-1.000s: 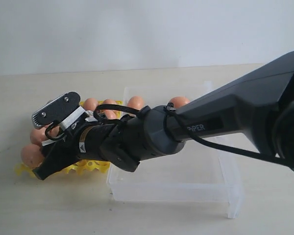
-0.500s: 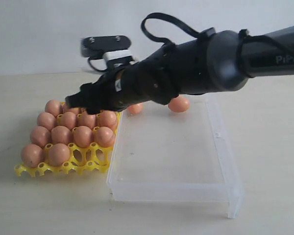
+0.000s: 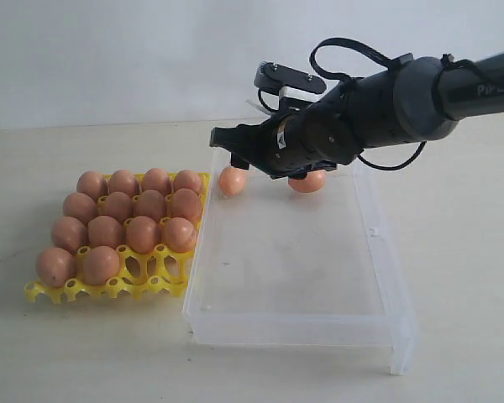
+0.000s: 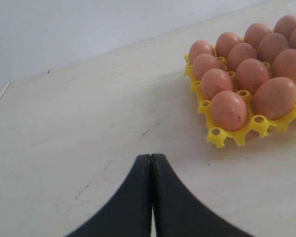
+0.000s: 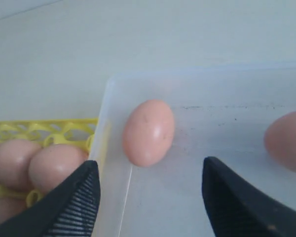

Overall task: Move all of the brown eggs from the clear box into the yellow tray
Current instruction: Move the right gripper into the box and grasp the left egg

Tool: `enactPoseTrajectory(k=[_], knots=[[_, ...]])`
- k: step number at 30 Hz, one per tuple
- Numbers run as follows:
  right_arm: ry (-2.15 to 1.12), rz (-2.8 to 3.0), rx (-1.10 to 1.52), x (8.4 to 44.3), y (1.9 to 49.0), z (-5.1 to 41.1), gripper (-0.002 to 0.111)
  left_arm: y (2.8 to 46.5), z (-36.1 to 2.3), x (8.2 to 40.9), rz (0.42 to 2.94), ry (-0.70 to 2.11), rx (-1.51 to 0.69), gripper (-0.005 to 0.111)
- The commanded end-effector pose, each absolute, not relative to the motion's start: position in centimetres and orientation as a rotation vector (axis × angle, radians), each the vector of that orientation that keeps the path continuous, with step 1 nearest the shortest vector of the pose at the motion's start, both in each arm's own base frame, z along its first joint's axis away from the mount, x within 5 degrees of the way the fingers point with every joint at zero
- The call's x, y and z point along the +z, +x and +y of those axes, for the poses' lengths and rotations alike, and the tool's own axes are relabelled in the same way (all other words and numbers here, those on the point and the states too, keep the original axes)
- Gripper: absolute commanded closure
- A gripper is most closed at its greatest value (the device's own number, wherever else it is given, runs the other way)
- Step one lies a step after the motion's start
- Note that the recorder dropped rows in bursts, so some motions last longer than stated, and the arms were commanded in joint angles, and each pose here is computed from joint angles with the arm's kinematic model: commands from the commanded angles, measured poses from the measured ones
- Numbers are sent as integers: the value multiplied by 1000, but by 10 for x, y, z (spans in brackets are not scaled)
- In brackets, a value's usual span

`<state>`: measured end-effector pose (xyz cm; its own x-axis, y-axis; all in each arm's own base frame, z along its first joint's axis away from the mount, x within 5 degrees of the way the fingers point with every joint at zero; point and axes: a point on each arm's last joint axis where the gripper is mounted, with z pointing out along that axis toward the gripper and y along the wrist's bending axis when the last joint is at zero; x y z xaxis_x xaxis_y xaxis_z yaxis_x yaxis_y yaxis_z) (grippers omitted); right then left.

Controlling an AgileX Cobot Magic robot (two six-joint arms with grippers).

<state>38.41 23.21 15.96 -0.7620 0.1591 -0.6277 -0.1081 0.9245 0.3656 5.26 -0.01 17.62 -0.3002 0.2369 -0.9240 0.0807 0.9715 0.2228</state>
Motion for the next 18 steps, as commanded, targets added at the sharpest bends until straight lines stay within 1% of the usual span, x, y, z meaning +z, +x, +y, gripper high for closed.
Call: enactPoseTrajectory(k=[1,11,18], knots=[[98,2368,535,149,400,231,50,52,0,178,1861,226,153,107],[178,2346,589,133,428,248,50,52,0,178,1861,226,153,107],[179,2345,588,125,437,253,50,52,0,178,1861,226,153,107]])
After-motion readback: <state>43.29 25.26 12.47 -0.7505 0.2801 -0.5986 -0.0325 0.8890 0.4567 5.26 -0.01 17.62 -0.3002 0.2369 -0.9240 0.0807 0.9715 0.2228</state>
